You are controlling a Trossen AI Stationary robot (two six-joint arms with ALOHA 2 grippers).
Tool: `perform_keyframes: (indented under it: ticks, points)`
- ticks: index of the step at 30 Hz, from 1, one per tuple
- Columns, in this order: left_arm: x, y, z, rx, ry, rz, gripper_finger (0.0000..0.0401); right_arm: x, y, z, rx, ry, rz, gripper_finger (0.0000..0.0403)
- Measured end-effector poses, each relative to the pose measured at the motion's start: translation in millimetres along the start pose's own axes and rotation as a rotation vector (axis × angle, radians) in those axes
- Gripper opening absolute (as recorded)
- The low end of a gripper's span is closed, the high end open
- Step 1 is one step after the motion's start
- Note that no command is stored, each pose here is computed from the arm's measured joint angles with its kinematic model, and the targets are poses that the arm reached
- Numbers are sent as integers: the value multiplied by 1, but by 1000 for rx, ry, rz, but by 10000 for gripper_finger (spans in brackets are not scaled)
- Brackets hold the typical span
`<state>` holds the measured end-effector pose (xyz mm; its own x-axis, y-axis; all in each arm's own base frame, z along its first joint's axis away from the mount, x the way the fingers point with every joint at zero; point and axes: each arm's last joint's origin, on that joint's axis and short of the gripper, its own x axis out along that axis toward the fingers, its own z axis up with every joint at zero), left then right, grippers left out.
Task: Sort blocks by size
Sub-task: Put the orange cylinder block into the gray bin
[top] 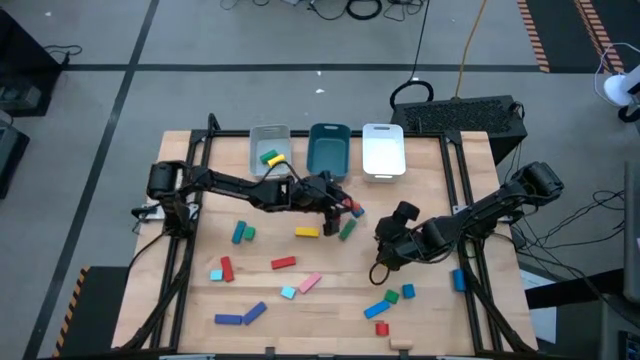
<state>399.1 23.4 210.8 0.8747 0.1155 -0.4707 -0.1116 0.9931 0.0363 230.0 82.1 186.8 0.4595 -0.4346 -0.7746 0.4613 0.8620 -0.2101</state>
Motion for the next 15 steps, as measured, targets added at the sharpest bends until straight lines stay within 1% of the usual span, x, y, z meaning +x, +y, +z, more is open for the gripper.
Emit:
perform_keyframes:
  ticks: [3, 9, 15]
  points:
    - [-10, 9, 5, -32, 18, 43, 134, 0, -4, -4, 16, 36, -32, 274]
    - [-44, 22, 14, -24, 120, 214, 134, 0, -7, -7, 32, 63, -61, 274]
    - [-74, 36, 20, -25, 180, 323, 134, -1, -7, -7, 29, 60, -65, 274]
